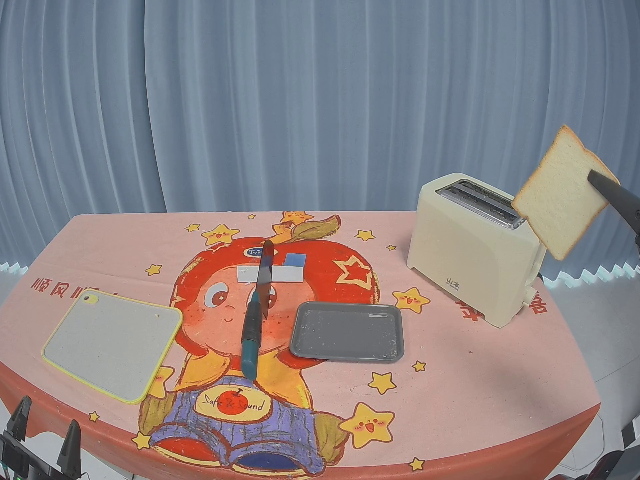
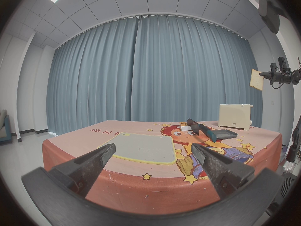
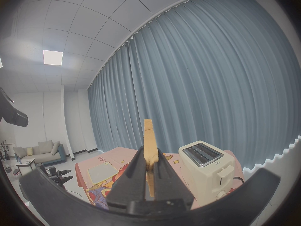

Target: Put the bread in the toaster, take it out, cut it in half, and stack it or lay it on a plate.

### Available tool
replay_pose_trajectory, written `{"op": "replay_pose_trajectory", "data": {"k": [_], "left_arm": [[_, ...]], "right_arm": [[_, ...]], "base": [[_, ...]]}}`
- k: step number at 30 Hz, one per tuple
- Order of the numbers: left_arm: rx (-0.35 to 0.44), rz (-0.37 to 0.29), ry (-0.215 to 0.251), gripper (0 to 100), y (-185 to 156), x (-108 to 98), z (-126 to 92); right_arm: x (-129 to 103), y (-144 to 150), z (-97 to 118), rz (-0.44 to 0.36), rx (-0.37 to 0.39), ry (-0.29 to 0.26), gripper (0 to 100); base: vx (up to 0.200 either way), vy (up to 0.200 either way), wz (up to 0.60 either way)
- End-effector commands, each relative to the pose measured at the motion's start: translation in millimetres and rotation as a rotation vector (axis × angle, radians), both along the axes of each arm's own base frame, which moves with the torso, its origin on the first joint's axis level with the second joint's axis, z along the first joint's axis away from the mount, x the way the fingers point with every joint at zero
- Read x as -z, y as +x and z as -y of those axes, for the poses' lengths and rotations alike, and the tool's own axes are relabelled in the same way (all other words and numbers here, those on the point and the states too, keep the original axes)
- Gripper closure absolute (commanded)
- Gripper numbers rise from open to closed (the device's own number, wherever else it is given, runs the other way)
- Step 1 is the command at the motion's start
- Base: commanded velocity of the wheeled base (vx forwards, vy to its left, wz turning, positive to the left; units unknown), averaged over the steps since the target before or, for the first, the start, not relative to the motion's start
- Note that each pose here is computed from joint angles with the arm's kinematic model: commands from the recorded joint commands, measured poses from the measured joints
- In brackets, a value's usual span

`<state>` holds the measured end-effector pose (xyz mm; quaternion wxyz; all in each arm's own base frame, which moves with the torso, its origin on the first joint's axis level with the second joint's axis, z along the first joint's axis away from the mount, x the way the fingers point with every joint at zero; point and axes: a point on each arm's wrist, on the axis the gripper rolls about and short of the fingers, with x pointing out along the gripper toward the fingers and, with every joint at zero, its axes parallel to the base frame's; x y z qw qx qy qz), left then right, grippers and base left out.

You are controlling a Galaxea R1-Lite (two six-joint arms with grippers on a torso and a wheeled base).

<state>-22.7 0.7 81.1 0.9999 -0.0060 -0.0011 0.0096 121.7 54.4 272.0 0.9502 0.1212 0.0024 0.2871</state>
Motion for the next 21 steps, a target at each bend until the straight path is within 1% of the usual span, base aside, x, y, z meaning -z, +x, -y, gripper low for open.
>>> {"op": "replay_pose_trajectory", "data": {"k": [1,21], "left_arm": [[-0.001,-0.017,0.0,0,1.3,4.9,0.0],[-0.001,-0.017,0.0,0,1.3,4.9,0.0]], "right_arm": [[-0.1,0.1,-1.0,0.0,-0.007,0.0,100],[0.9,0.0,-1.3,-0.004,-0.009,-0.003,100]], "base": [[0.0,0.0,0.0],[0.0,0.0,0.0]]}}
